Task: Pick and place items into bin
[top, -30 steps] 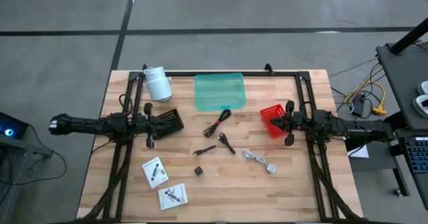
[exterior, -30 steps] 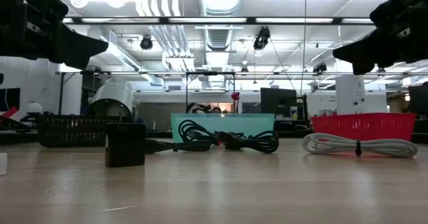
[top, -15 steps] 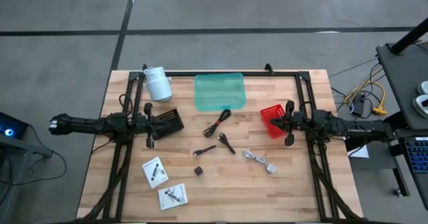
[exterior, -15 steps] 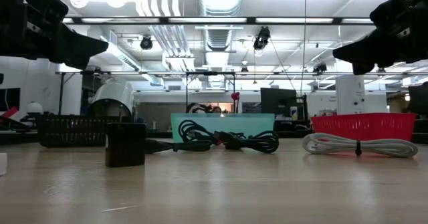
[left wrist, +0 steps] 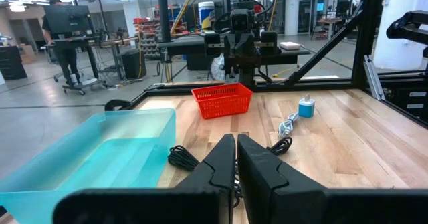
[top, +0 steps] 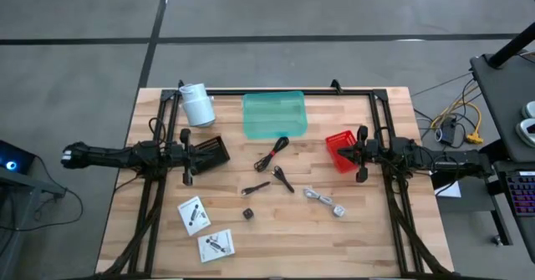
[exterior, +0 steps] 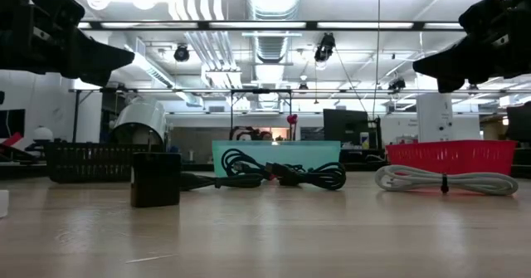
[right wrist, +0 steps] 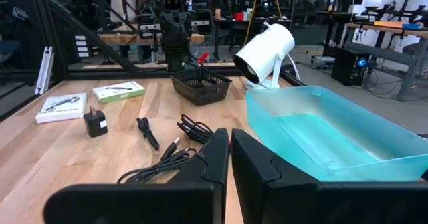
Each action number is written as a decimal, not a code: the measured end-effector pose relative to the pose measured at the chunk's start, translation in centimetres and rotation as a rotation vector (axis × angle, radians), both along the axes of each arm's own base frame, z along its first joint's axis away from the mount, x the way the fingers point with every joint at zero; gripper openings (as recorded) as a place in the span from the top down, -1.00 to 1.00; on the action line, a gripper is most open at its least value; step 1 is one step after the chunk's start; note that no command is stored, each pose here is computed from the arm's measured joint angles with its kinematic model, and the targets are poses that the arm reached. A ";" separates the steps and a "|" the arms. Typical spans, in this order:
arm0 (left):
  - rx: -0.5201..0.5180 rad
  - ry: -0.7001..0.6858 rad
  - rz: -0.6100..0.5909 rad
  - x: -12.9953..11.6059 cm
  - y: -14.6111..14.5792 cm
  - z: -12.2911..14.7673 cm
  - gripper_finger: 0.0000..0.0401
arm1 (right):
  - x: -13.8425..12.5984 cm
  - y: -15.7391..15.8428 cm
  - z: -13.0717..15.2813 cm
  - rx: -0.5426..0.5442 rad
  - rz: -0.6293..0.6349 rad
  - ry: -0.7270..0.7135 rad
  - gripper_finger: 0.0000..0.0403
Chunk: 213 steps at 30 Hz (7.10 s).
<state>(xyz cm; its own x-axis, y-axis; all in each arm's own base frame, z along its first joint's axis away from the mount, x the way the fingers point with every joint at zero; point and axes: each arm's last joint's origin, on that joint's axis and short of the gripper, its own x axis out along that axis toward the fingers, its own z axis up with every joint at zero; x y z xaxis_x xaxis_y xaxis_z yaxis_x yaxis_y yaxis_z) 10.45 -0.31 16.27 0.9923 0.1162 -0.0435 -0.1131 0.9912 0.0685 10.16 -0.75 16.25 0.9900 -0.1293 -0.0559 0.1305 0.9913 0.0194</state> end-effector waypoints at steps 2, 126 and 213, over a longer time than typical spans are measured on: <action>0.000 0.000 0.000 0.0 0.0 0.0 0.99 | 0.0 0.0 0.0 0.001 0.000 0.000 0.96; 0.110 -0.178 0.014 2.6 -0.2 4.4 0.07 | 6.7 2.5 4.8 0.117 0.194 0.125 0.10; 0.173 -0.140 0.019 2.9 -0.2 4.2 0.07 | 20.1 1.0 1.2 -0.001 -0.415 0.797 0.87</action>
